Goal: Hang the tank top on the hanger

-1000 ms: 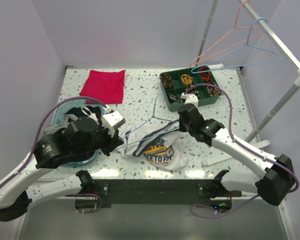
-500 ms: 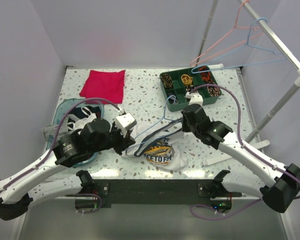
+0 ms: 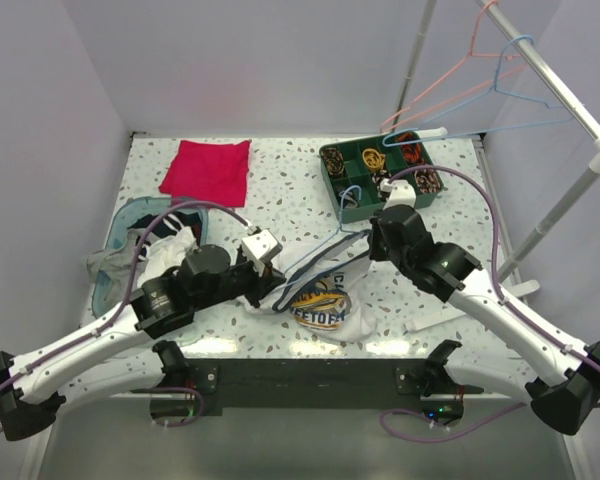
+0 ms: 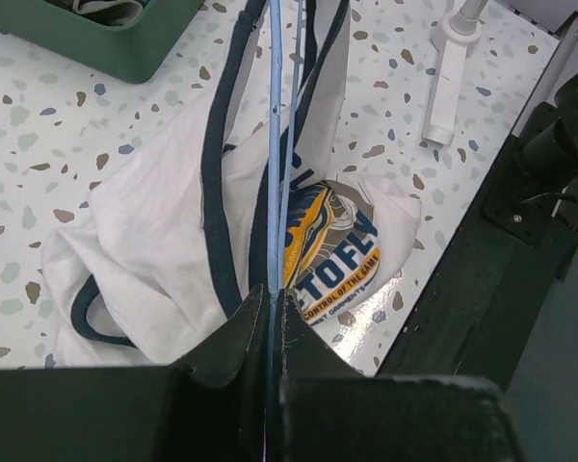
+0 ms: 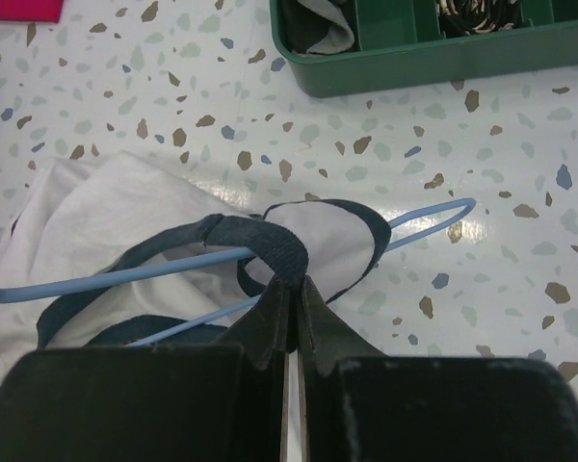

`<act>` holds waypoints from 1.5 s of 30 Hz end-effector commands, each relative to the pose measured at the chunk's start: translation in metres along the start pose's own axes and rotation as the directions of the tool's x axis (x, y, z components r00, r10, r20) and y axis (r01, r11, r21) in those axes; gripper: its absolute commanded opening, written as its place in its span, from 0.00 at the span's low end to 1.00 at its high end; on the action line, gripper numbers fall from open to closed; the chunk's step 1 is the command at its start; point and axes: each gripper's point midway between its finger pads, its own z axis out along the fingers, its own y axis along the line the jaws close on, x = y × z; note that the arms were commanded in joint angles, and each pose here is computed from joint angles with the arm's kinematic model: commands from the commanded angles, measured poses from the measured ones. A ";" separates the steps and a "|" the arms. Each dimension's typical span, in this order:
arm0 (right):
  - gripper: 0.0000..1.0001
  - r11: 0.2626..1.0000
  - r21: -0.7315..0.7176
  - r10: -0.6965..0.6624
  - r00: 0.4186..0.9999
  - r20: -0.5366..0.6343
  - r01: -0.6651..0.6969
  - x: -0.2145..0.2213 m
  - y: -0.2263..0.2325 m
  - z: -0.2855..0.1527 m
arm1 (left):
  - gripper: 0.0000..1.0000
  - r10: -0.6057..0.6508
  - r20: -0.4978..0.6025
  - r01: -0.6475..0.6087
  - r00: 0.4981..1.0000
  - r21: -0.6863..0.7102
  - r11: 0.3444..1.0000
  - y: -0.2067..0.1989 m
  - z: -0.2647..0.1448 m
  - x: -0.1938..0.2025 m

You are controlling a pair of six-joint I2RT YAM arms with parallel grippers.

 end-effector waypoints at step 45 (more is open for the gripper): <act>0.48 0.953 -0.223 -0.100 0.907 0.408 0.205 -0.080 0.073 -0.011 | 0.00 0.027 0.363 -0.042 0.931 0.034 0.999 -0.002 0.036 -0.036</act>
